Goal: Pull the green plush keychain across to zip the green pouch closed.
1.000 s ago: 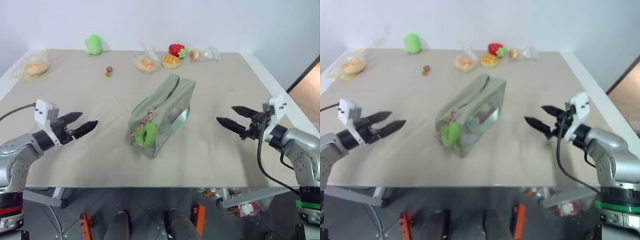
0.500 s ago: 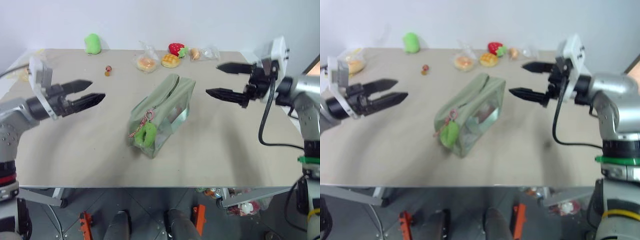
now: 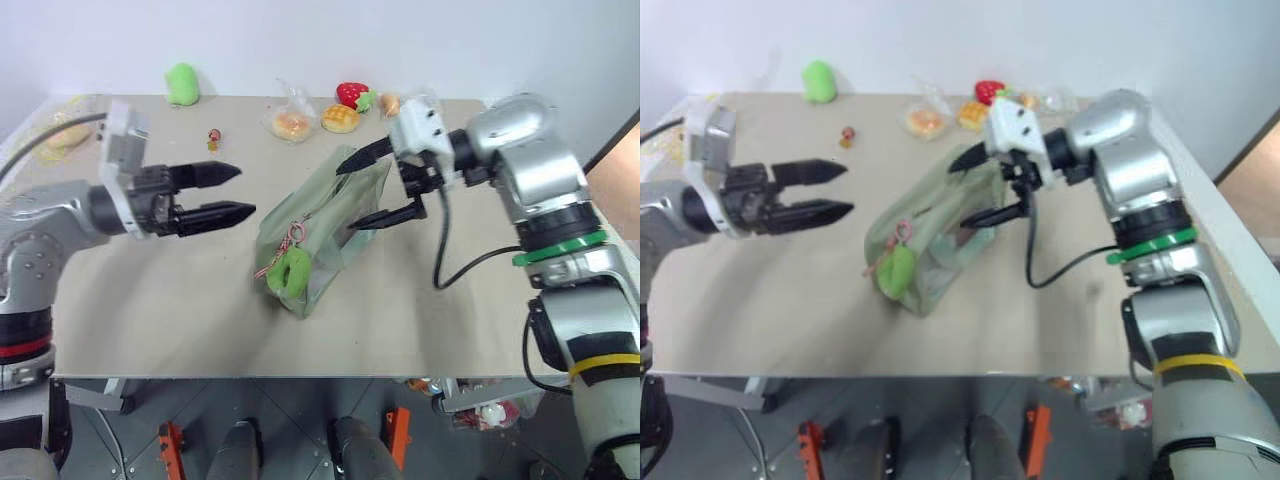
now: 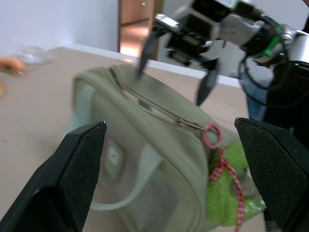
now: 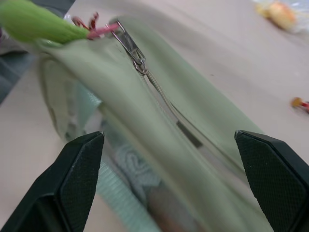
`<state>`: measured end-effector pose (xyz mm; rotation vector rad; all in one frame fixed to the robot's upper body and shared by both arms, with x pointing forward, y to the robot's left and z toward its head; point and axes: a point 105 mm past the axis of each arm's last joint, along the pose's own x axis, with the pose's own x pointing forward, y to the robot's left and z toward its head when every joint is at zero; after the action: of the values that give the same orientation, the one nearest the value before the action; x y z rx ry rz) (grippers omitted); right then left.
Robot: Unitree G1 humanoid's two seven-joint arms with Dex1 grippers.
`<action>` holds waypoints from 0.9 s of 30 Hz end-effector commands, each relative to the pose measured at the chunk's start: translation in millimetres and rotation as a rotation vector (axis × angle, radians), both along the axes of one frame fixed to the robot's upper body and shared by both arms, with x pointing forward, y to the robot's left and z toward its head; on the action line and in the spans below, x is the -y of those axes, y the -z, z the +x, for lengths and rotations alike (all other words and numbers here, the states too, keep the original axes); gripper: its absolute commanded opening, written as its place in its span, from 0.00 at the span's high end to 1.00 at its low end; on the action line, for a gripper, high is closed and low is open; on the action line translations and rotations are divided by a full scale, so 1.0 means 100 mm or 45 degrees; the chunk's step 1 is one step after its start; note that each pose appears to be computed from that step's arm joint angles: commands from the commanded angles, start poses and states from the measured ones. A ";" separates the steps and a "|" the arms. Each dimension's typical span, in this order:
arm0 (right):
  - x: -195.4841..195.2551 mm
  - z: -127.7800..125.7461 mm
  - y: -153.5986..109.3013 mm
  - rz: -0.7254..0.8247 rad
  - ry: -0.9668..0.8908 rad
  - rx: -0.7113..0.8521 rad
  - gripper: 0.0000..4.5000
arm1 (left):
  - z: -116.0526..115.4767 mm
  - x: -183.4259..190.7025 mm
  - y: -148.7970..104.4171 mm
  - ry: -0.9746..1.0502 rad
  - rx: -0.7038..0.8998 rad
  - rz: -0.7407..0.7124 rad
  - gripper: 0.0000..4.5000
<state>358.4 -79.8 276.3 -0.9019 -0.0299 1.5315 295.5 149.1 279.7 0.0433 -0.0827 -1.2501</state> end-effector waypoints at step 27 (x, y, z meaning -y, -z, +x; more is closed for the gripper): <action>0.21 -0.02 0.14 -0.110 -0.022 -0.049 0.99 | 0.08 -0.12 -0.11 -0.110 0.065 -0.107 0.00</action>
<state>363.8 -92.9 259.3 -0.9232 0.0397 1.5454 304.3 155.1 274.1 -0.0044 -0.1031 -1.1846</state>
